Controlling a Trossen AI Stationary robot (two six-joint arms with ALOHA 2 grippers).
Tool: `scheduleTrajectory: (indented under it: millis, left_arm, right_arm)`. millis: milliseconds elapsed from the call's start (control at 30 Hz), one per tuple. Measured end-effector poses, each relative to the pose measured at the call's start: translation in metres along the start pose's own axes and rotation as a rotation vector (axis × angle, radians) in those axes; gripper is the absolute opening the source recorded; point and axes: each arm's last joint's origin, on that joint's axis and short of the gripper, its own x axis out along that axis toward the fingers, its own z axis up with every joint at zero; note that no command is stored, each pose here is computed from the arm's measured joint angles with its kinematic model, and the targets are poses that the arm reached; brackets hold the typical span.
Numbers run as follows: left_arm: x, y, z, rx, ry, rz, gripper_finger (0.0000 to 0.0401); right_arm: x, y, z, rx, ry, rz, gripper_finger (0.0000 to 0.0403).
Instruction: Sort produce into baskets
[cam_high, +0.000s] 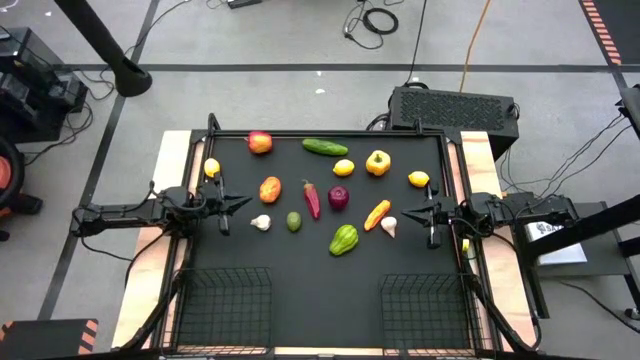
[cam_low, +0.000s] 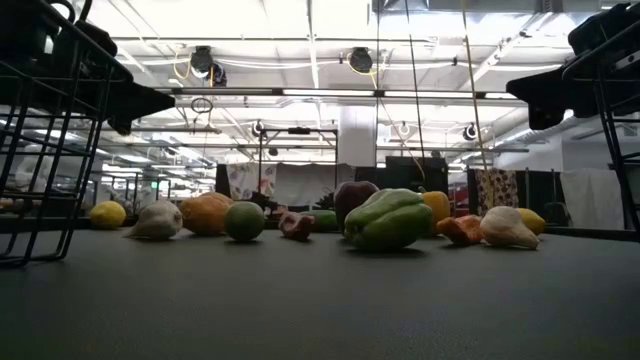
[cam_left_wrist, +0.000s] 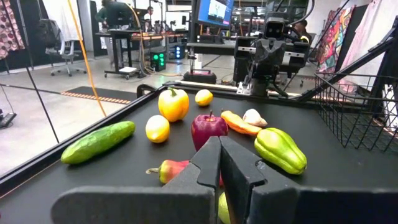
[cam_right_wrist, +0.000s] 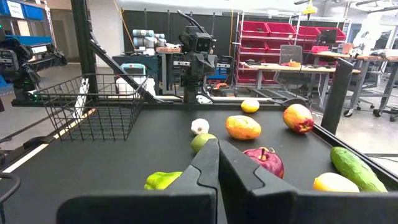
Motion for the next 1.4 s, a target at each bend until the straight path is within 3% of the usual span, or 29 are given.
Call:
scheduleTrajectory:
  millis: [1067,1200,1400]
  left_arm:
    - [0.0000,0.0000,0.0000,0.000,0.000,0.000,0.0015]
    - [0.0000,0.0000,0.0001,0.000,0.000,0.000,0.0015]
    - [0.0000,0.0000,0.0000,0.000,0.000,0.000,0.0015]
  right_arm:
    - [0.0000,0.0000,0.0000,-0.001,0.000,-0.001,0.0000]
    - [0.0000,0.0000,0.0000,-0.074,0.000,0.000,0.0000]
    - [0.0000,0.0000,0.0000,-0.078,0.000,-0.001,0.0000]
